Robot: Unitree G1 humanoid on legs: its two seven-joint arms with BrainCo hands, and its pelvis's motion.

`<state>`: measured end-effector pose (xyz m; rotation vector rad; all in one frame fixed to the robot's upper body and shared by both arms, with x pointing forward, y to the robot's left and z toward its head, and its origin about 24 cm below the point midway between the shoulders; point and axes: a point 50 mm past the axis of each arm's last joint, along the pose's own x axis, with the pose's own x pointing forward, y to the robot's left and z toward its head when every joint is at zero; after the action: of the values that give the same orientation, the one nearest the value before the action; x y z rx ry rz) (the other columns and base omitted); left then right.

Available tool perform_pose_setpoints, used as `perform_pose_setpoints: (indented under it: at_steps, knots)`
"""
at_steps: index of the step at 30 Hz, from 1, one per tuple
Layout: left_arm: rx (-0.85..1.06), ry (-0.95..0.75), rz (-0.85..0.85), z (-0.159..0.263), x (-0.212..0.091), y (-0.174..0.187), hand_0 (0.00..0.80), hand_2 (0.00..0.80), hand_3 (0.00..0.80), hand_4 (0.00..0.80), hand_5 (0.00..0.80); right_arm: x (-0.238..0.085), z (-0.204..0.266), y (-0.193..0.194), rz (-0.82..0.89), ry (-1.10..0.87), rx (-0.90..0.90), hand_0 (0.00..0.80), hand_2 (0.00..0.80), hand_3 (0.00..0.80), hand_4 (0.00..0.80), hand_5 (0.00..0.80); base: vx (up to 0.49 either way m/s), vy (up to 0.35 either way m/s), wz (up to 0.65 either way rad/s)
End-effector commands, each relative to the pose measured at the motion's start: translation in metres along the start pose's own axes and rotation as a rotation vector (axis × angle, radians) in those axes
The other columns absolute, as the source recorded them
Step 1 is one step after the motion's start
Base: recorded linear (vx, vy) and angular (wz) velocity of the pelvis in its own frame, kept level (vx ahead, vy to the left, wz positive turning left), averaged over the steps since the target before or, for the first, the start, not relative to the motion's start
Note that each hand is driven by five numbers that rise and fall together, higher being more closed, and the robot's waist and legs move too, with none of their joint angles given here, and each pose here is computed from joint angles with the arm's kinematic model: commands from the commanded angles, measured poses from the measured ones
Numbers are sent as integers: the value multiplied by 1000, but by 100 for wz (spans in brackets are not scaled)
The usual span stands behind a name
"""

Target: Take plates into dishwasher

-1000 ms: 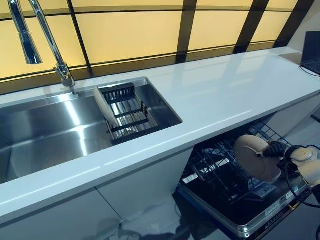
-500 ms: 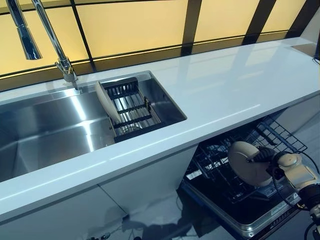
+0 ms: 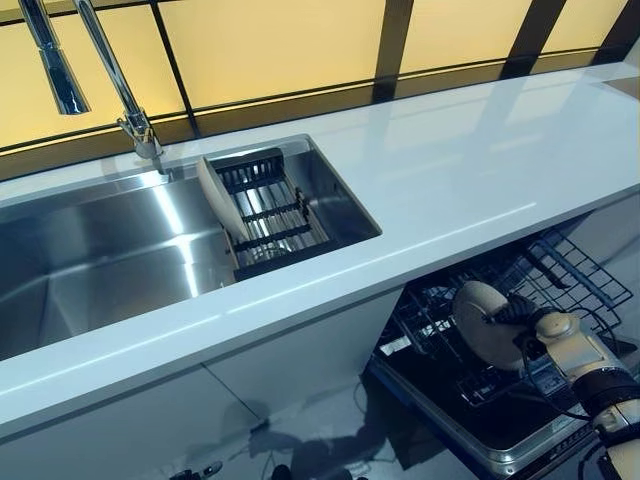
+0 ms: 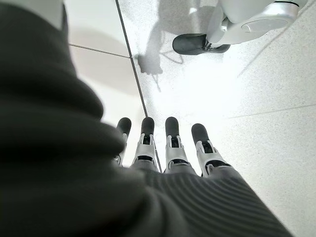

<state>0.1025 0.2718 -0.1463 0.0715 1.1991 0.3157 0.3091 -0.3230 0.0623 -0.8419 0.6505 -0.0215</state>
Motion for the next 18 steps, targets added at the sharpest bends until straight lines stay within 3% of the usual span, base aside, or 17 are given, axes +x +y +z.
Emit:
perform_pose_setpoints:
  at_steps: [1,18]
  knots:
    - [15,-29,-29,14,2,-10,0,0,0,0,0,6,20,-3,-21,-24,-41,800,800,800,800,800,-1,-1,10]
    - [20,-31,-32,16,2,-14,0,0,0,0,0,18,14,25,55,30,-81,800,800,800,800,800,0,0,1]
